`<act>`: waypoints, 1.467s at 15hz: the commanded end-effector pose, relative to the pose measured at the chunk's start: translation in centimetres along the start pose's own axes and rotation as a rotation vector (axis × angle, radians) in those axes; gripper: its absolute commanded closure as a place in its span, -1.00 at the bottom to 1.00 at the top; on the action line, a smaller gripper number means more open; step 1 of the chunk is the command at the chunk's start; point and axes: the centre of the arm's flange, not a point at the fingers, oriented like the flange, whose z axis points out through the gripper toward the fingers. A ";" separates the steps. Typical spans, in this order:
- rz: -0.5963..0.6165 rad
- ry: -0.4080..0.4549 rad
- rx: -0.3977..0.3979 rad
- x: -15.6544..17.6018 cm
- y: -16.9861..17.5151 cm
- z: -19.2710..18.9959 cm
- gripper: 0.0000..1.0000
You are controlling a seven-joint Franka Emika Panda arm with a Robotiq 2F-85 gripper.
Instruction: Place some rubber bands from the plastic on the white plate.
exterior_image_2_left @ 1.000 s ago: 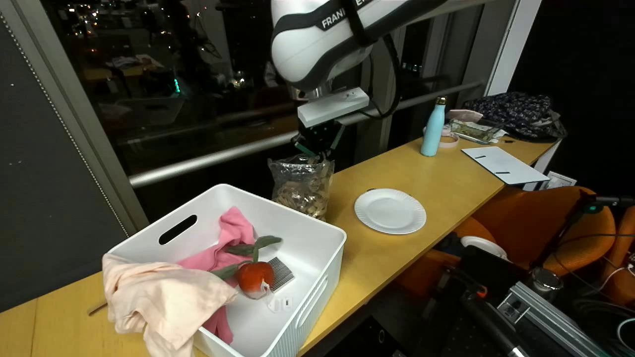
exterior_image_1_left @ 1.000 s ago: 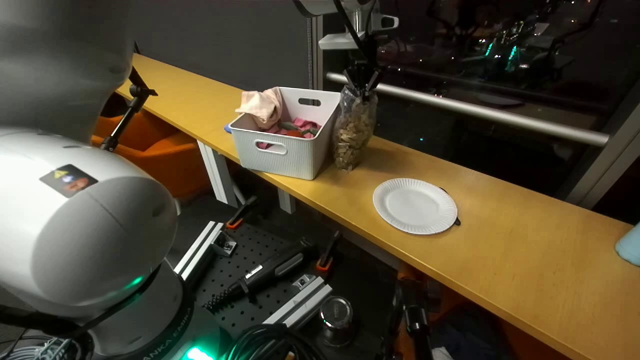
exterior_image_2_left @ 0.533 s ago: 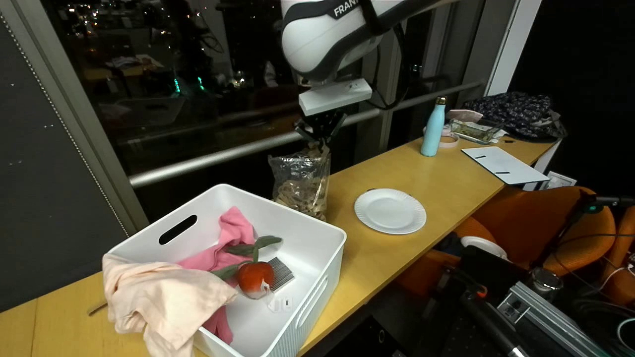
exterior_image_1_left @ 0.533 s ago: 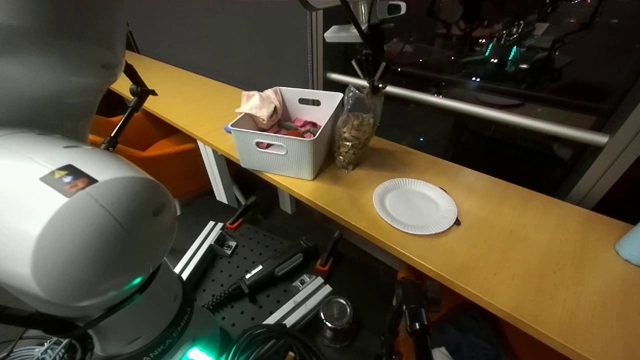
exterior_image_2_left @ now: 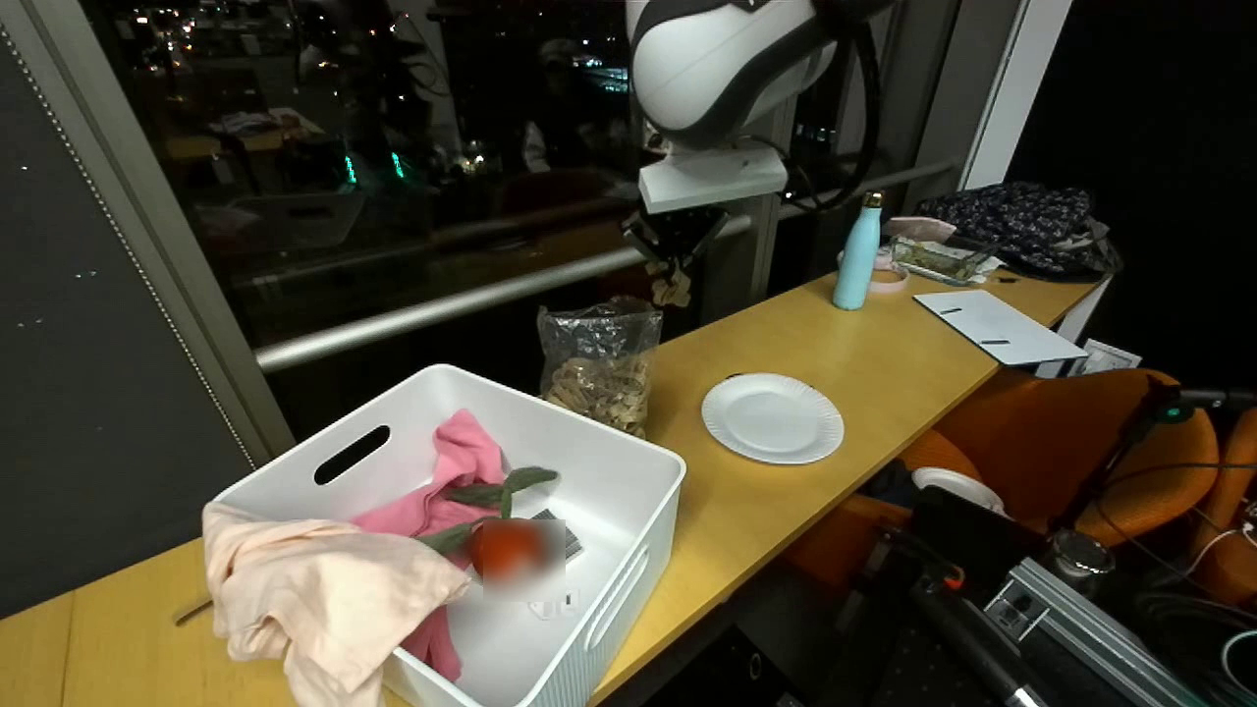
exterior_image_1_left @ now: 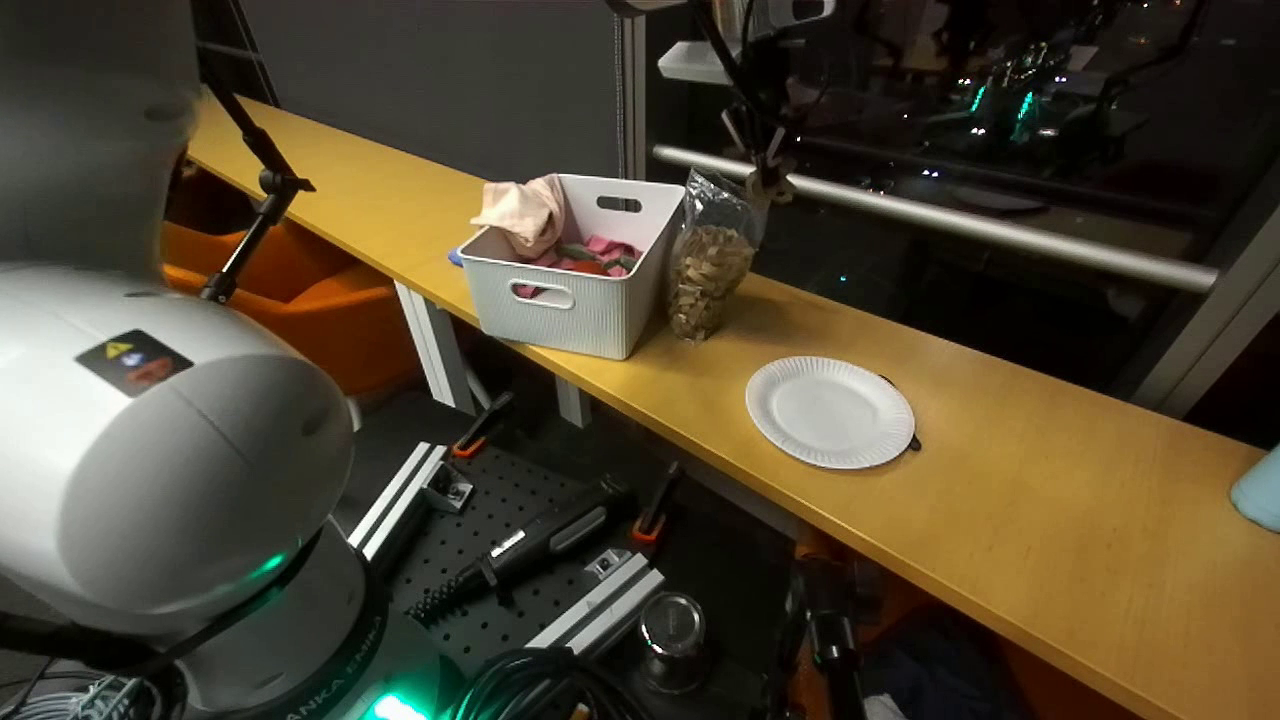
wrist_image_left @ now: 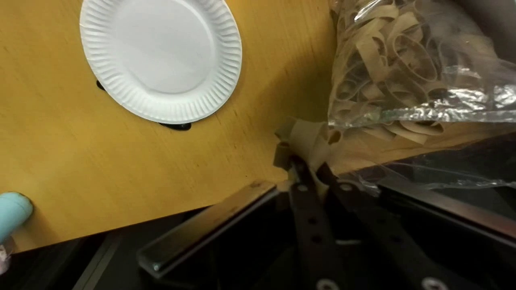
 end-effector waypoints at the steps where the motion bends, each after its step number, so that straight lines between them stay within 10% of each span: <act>1: 0.040 0.015 -0.016 -2.6 2.7 0.0 0.97; 15: 0.170 -0.164 0.106 1.1 9.0 14.3 0.97; 22: 0.229 -0.254 0.023 0.1 10.7 18.8 0.97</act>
